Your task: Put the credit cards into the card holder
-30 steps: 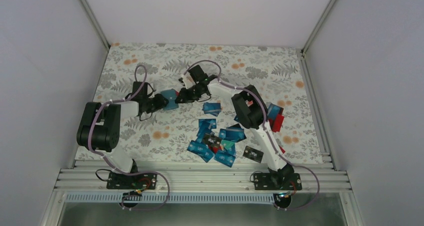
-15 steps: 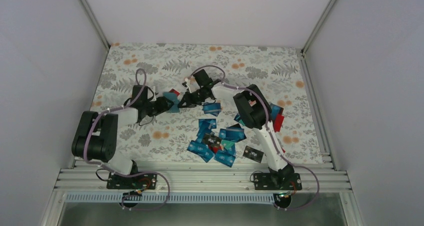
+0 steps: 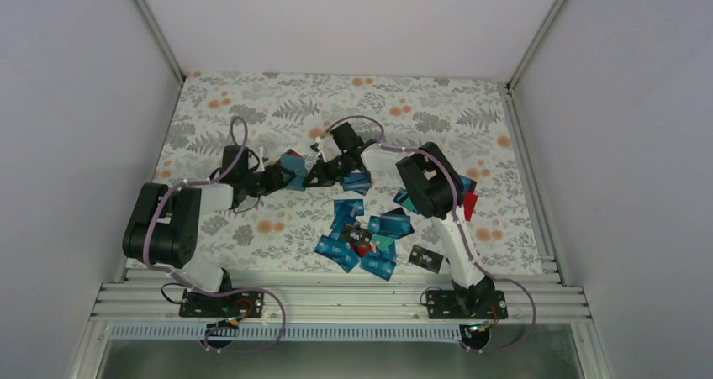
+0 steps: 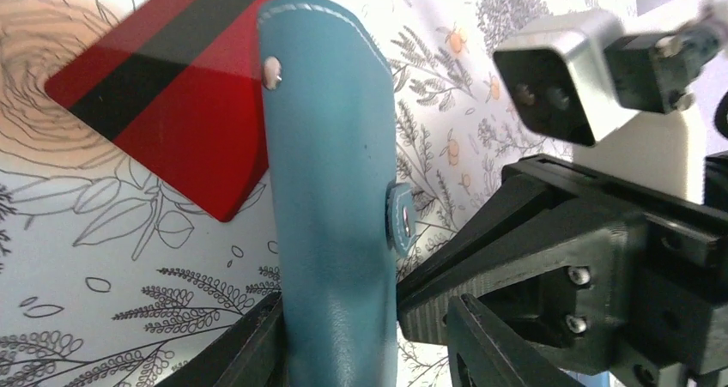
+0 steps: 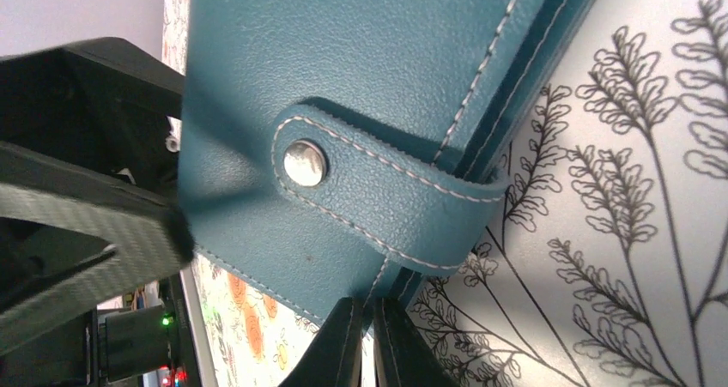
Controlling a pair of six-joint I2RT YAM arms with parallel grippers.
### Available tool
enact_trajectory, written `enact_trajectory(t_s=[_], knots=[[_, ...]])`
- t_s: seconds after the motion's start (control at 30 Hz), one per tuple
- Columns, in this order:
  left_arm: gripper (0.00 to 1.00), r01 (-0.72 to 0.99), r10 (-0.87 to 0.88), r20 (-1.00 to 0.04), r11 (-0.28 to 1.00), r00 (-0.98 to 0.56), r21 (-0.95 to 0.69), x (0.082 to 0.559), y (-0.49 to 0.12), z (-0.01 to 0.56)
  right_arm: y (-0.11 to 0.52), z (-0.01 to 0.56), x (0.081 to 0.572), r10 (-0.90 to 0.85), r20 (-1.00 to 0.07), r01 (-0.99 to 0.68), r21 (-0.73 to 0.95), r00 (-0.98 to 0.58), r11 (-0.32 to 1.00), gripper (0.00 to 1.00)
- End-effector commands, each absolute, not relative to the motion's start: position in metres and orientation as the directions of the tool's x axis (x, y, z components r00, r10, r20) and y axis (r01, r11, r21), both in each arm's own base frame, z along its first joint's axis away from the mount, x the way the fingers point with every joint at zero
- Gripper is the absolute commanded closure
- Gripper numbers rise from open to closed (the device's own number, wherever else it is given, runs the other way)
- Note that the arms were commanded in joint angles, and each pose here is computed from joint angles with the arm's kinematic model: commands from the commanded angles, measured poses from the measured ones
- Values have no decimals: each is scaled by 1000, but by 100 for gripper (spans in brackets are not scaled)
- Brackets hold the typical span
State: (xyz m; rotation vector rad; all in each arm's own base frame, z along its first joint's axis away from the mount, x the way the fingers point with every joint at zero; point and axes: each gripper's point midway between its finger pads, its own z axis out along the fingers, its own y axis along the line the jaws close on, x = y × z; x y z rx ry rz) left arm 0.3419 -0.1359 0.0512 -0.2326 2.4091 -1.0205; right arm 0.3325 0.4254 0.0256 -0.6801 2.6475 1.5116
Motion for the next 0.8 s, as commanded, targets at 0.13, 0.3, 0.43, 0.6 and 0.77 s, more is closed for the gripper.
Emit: enact_trajectory(t_s=[0.13,0.3,0.43,0.6,0.77], knots=[[56,99,-304,-402,681,-864,-726,344,-145,47,430,36,340,-361,-272,-413,816,-892,405,96],[80,99,-310,-406,678,-860,-728,346,-145,48,428,33,341,-361,-270,-413,811,-893,414,96],[97,105,-322,-429,686,-844,-720,347,-143,56,424,39,344,-352,-281,-419,804,-893,421,96],[98,124,-318,-485,721,-815,-681,350,-142,76,413,64,356,-315,-334,-453,753,-888,477,94],[98,143,-271,-558,796,-784,-588,356,-147,100,403,106,361,-265,-393,-474,709,-881,522,72]])
